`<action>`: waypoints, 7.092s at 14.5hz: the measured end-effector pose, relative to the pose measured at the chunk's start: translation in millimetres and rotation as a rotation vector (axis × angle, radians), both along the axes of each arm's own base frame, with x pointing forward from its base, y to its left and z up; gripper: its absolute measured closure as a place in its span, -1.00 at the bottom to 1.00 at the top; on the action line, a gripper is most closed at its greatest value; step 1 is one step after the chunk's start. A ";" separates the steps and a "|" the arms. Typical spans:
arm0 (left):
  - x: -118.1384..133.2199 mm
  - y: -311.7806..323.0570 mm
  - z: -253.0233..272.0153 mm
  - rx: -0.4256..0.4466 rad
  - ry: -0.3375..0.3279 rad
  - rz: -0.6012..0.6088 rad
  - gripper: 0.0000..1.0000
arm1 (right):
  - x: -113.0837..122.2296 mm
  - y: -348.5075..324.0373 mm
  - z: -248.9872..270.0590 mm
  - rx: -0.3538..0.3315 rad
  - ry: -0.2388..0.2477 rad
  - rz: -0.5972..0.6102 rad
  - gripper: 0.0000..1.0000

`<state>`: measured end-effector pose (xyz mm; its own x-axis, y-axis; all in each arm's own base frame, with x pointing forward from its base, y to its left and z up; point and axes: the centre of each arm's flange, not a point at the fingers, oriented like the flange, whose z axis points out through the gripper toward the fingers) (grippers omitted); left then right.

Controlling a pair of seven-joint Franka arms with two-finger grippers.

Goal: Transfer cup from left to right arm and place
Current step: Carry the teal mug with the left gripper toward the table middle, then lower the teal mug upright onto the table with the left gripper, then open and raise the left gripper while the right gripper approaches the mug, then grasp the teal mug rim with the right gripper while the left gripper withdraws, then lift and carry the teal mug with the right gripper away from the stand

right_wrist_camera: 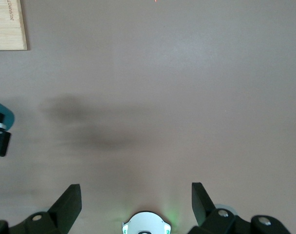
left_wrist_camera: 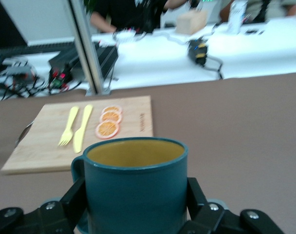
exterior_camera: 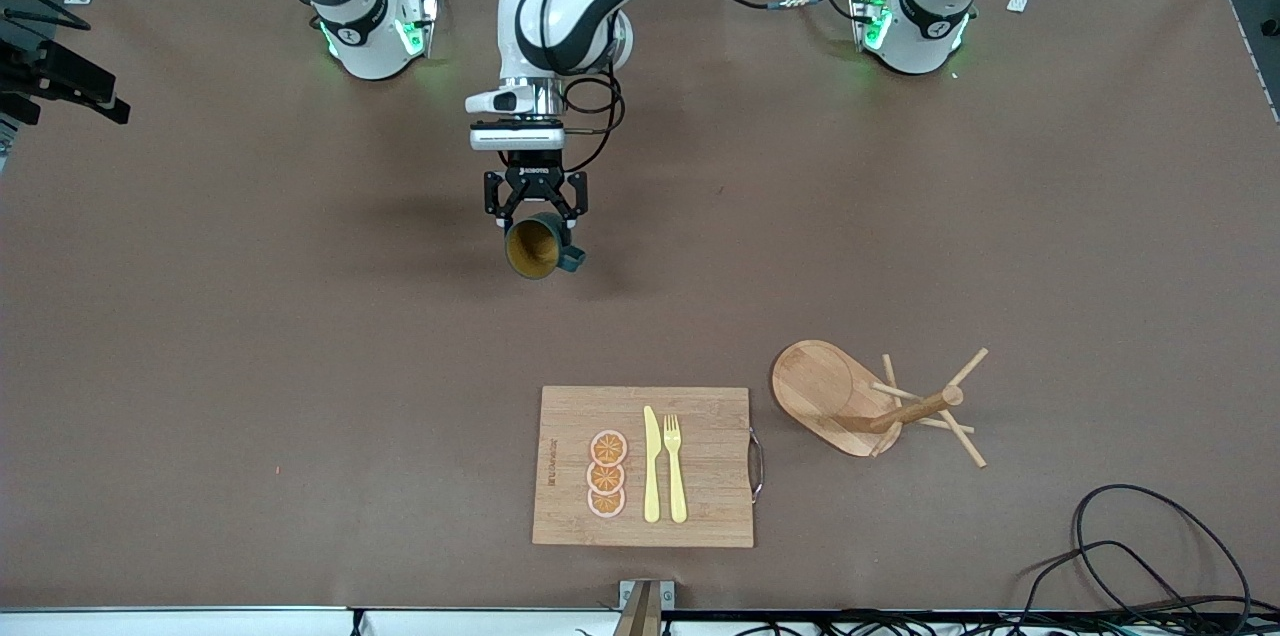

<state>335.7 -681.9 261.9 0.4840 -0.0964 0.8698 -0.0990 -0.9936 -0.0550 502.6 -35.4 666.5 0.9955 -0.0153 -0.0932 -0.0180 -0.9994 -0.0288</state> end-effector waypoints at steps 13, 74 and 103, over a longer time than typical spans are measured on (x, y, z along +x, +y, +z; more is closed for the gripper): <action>-53.8 4.9 -136.2 -0.026 -0.220 0.027 -0.70 | -3.8 -0.5 -1.1 0.001 0.029 -0.001 -1.00; 267.2 519.3 355.4 -0.034 1.017 0.183 -1.00 | -37.8 407.6 -330.8 -0.243 0.085 -1.775 -1.00; 229.6 646.9 389.6 -0.037 1.029 0.075 -1.00 | -41.1 380.0 -354.0 -0.246 0.093 -1.204 0.88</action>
<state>565.3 -35.0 651.5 0.9993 -0.0168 0.0326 -0.0185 -0.9985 0.0518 461.5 344.6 312.4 0.3246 -0.9454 -0.0278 -0.9230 -0.3231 0.2089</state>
